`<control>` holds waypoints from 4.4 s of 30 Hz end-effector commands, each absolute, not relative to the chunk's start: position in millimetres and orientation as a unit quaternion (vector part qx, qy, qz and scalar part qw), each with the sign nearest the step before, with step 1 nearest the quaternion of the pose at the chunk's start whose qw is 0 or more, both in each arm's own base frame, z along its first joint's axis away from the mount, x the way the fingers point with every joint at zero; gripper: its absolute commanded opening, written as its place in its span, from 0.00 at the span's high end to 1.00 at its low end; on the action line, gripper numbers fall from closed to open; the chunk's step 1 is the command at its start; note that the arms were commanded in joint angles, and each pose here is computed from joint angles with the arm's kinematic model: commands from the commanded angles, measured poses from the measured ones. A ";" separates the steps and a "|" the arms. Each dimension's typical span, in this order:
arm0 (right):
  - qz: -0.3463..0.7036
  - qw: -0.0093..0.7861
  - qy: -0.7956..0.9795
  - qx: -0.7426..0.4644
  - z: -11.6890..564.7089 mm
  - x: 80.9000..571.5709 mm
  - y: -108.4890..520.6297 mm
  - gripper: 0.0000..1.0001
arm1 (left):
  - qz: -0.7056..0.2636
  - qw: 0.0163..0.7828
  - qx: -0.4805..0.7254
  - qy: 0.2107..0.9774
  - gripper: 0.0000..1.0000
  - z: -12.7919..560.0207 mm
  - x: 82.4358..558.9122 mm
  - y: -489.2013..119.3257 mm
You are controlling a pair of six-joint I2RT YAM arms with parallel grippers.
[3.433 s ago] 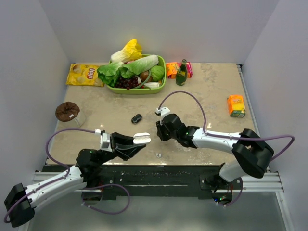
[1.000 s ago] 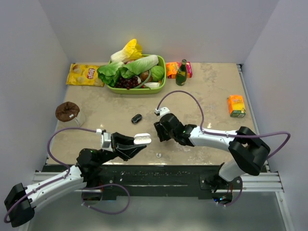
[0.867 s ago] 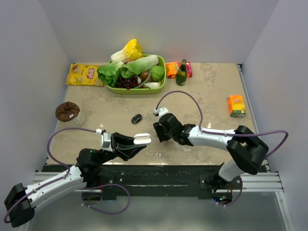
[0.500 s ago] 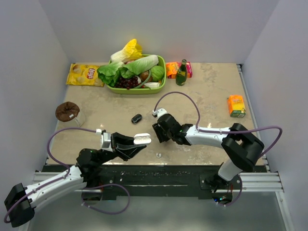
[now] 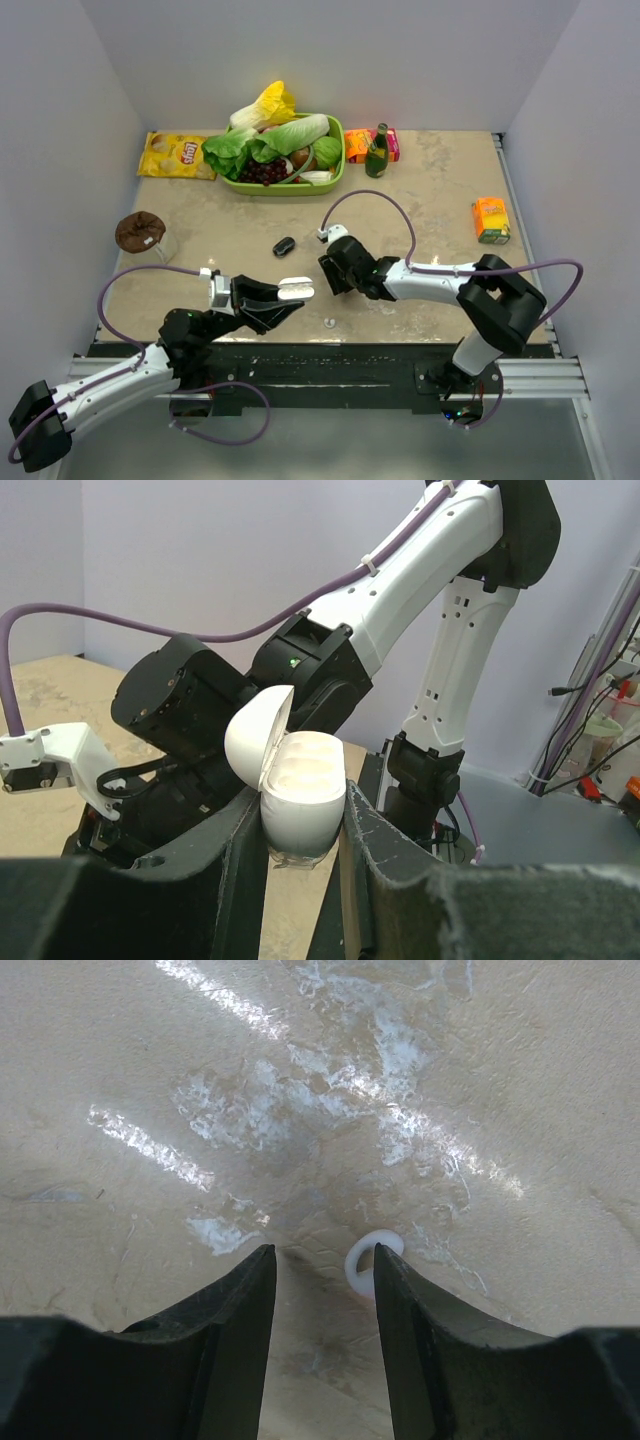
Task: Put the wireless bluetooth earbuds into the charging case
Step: Pick up the earbud from the center of the board, then place the earbud in the charging case.
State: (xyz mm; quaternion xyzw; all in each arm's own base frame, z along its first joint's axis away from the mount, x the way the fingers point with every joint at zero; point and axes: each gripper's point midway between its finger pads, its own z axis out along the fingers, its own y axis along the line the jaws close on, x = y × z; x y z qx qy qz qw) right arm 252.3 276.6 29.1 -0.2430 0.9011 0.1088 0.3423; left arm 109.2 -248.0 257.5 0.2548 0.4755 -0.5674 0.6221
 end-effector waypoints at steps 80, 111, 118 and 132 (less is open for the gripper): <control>0.442 0.442 0.587 -0.515 305.8 76.6 300.7 1.00 | -0.603 0.514 0.399 0.461 1.00 218.0 77.1 -289.8; 0.405 0.390 0.633 -0.532 249.0 75.9 331.0 1.00 | -0.613 0.505 0.410 0.448 1.00 222.0 69.5 -291.1; 0.397 0.390 0.640 -0.530 244.5 79.6 331.9 1.00 | -0.614 0.505 0.411 0.446 1.00 222.8 68.2 -290.7; 0.395 0.395 0.656 -0.507 245.3 83.6 330.6 0.79 | -0.613 0.510 0.406 0.447 1.00 223.5 69.3 -289.8</control>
